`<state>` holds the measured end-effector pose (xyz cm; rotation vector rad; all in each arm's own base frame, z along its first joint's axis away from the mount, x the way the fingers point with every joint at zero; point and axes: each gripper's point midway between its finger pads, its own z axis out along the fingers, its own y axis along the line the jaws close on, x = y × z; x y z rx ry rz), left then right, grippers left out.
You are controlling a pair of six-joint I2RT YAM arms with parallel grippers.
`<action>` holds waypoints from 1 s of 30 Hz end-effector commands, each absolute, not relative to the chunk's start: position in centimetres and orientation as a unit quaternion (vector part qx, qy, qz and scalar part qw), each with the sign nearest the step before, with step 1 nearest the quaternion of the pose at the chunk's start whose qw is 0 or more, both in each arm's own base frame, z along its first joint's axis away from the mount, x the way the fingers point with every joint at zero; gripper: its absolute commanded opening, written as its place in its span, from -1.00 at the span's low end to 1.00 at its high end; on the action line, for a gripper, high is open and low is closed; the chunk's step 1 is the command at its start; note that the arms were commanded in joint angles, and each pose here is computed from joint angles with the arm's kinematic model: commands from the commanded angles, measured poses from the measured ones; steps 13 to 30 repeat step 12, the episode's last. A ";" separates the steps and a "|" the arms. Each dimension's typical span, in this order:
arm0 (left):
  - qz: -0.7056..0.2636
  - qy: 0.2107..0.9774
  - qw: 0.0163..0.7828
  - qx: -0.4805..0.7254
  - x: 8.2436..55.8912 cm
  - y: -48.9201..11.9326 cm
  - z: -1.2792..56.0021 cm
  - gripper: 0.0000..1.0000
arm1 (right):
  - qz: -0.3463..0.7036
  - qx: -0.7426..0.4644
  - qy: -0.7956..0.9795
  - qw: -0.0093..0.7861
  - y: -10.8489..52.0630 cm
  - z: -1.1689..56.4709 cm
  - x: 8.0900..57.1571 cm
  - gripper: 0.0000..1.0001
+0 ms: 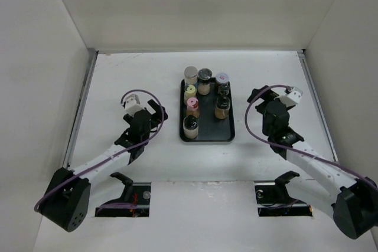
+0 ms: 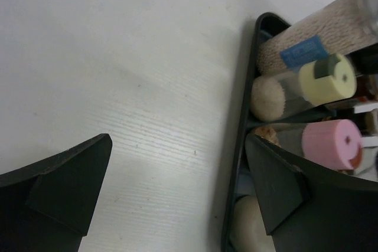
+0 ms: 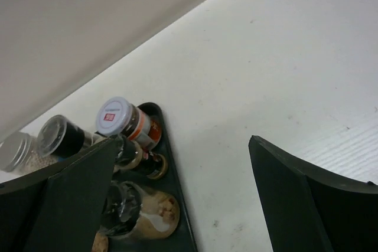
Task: Organize the condiment bottles
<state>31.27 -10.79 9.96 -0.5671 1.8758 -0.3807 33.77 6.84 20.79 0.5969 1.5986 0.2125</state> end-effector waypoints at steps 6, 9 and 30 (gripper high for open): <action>-0.152 0.766 0.572 -0.252 31.8 -10.4 17.1 1.00 | 0.100 0.294 0.714 0.628 6.4 17.5 34.6 1.00; -0.158 0.766 0.573 -0.246 31.9 -10.7 18.0 1.00 | 0.105 0.294 0.721 0.618 6.7 16.4 34.7 1.00; -0.167 0.763 0.575 -0.241 31.7 -10.9 19.3 1.00 | 0.113 0.290 0.723 0.616 7.0 16.3 34.9 1.00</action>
